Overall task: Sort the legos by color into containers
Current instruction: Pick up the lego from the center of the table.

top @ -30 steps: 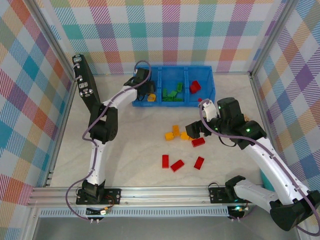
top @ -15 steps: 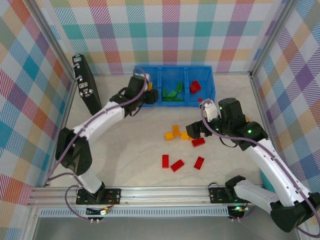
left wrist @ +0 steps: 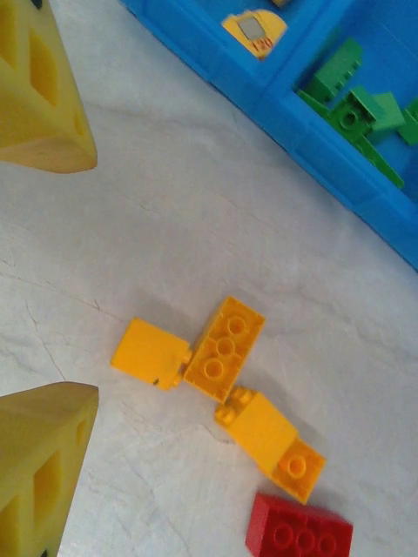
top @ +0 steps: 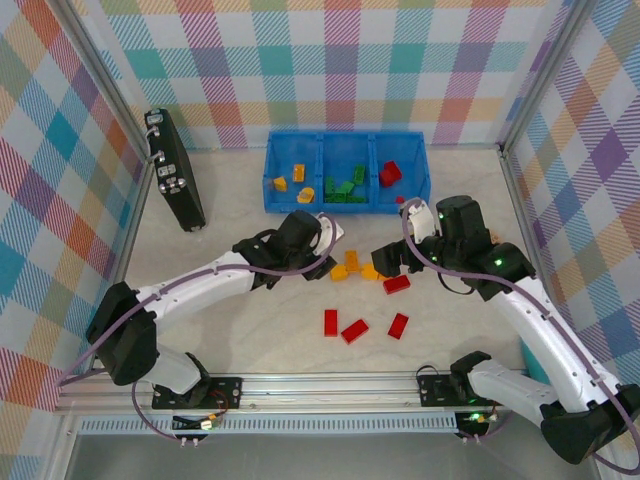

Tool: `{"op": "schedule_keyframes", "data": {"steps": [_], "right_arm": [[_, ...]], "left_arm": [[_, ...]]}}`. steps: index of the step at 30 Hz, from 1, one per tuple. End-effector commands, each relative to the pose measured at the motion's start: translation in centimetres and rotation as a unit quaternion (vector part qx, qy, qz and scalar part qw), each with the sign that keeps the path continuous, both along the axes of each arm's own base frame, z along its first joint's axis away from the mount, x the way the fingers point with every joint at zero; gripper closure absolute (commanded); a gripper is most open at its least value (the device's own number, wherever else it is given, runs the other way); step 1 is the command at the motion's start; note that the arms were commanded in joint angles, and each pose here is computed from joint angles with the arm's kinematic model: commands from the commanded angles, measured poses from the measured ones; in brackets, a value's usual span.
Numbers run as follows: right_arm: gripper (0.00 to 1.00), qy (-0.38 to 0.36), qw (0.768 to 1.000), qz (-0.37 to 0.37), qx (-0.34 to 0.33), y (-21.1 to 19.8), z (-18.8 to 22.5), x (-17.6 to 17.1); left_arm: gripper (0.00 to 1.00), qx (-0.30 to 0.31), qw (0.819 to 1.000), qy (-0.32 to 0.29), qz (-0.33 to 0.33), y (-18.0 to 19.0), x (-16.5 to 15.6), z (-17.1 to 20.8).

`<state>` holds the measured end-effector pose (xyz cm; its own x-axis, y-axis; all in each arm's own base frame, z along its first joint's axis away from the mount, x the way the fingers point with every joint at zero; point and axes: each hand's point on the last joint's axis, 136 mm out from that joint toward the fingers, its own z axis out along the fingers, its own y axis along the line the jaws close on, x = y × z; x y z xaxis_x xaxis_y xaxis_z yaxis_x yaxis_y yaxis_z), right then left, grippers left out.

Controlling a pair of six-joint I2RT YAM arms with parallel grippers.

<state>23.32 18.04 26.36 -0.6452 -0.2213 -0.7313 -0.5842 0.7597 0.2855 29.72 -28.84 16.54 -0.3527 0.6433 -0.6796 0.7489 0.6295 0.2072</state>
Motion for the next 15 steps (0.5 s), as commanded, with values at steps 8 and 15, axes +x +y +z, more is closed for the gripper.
{"op": "schedule_keyframes", "data": {"steps": [8, 15], "right_arm": [[0.01, -0.009, 1.000, -0.004, 0.002, -0.2, 0.8, 0.2], [0.01, -0.004, 1.000, -0.004, -0.007, -0.2, 0.0, 0.5]], "left_arm": [[0.33, 0.057, 0.992, 0.039, -0.106, -3.7, -1.8, -5.8], [0.32, 0.063, 0.991, 0.038, -0.110, -4.6, -1.1, -7.7]]}}
